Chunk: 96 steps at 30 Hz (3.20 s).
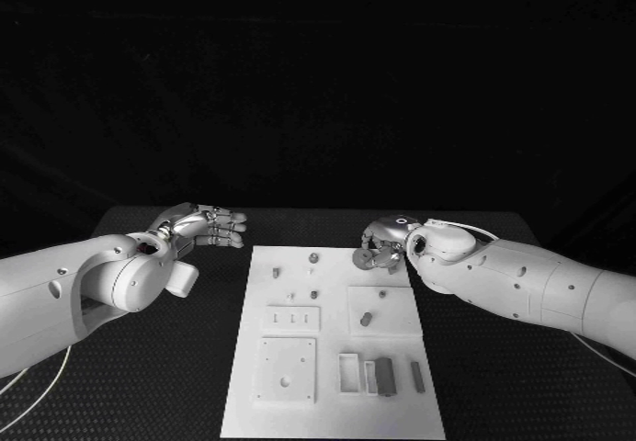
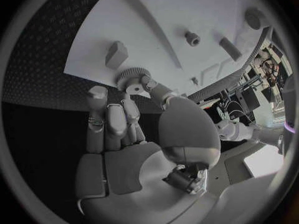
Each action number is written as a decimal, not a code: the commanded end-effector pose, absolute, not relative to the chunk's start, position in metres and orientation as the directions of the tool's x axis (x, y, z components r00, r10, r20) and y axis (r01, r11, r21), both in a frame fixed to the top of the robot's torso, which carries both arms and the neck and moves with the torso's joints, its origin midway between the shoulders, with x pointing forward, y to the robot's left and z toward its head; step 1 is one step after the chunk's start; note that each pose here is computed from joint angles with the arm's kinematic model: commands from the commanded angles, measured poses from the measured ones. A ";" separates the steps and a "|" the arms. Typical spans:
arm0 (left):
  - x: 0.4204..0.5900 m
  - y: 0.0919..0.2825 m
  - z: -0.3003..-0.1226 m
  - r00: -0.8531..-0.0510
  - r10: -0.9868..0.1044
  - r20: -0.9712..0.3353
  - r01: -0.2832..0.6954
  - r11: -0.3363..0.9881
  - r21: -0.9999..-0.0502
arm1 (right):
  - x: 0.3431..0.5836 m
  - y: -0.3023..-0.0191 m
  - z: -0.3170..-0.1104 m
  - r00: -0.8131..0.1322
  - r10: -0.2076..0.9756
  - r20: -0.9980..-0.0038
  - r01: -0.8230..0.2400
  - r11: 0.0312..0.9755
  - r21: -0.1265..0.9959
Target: Assemble the parts on the task board
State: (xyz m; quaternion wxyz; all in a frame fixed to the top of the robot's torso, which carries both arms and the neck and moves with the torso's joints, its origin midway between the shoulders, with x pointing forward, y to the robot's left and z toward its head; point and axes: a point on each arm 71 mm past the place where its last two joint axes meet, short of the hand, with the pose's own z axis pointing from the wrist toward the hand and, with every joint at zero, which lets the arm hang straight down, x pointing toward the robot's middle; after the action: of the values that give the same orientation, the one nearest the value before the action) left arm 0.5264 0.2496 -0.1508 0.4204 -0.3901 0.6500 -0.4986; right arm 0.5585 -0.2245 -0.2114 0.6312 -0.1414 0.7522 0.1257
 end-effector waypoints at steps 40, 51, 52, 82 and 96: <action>0.527 0.248 -0.150 -0.353 -0.922 -0.161 -0.076 0.200 -0.977 | 0.542 -0.206 -0.215 -0.068 -0.124 -0.990 -0.425 0.901 -0.084; 0.526 0.248 -0.150 -0.353 -0.922 -0.161 -0.076 0.200 -0.977 | 0.529 -0.188 -0.193 0.064 -0.150 -0.987 -0.464 0.871 -0.163; 0.526 0.248 -0.149 -0.353 -0.922 -0.161 -0.076 0.199 -0.977 | 0.527 -0.186 -0.192 0.072 -0.152 -0.986 -0.467 0.868 -0.168; 0.526 0.248 -0.150 -0.355 -0.921 -0.161 -0.074 0.199 -0.977 | 0.502 -0.103 -0.202 0.229 -0.218 -0.949 -0.570 0.760 -0.312; 0.526 0.248 -0.149 -0.355 -0.921 -0.160 -0.075 0.199 -0.977 | 0.503 -0.092 -0.211 0.221 -0.229 -0.948 -0.576 0.754 -0.316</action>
State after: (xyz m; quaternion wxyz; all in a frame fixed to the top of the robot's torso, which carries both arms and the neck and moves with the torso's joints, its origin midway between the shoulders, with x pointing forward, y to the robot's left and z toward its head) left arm 0.5263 0.2499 -0.1508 0.4213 -0.3885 0.6507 -0.4981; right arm 0.5033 -0.0927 -0.2119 0.7058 -0.3238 0.6170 0.1277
